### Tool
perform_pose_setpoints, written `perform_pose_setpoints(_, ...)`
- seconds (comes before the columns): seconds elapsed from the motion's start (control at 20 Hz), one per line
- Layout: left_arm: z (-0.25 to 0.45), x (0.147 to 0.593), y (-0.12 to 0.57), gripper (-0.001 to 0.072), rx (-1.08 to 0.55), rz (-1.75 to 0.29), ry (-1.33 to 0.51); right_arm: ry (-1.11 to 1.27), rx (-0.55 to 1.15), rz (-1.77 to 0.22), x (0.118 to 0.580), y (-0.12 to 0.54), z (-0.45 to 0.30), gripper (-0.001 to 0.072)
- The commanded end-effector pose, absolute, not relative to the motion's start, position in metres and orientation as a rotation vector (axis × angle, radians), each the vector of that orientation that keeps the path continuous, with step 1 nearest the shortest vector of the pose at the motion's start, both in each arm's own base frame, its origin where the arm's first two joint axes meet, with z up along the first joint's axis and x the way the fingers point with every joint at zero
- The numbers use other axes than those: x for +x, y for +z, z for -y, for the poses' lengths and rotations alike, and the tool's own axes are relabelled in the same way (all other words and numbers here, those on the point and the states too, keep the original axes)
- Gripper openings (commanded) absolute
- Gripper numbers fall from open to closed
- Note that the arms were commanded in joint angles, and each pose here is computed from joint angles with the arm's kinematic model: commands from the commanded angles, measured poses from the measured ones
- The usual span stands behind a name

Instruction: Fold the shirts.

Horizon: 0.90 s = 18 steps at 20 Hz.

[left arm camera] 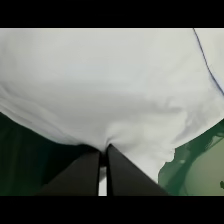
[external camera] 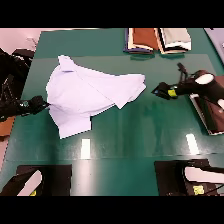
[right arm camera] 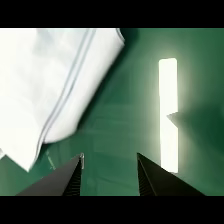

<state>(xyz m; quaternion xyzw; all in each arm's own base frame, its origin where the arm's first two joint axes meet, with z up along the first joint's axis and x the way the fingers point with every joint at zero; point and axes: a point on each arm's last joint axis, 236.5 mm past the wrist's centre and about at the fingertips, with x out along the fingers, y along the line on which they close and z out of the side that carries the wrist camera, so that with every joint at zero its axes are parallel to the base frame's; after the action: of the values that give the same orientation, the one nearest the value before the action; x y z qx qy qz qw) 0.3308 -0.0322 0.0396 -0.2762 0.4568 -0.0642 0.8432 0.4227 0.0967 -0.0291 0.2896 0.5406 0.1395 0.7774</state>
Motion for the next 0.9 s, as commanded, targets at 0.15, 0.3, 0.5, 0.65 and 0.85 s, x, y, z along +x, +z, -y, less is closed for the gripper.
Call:
perform_pose_setpoints(0.15,0.033,0.324,0.037,0.0025,-0.564,-0.998,-0.145,0.370,0.609,-1.237,0.475,-0.065,-0.131,0.0364)
perform_pose_setpoints(0.3,0.034,0.324,0.037,0.0025,-0.565,-1.001,-0.146,0.393,0.532,-1.283,0.477,-0.074,-0.136,0.0287)
perform_pose_setpoints(0.5,0.034,0.323,0.037,0.0024,-0.566,-1.003,-0.148,0.400,0.390,-1.350,0.464,-0.087,-0.134,0.0132)
perform_pose_setpoints(0.65,0.036,0.320,0.036,0.0025,-0.566,-1.018,-0.156,0.403,0.388,-1.353,0.463,-0.087,-0.135,0.0015)
perform_pose_setpoints(0.85,0.035,0.333,0.074,0.0024,-0.529,-0.951,-0.182,0.418,0.348,-1.250,0.468,-0.031,-0.128,0.0015)
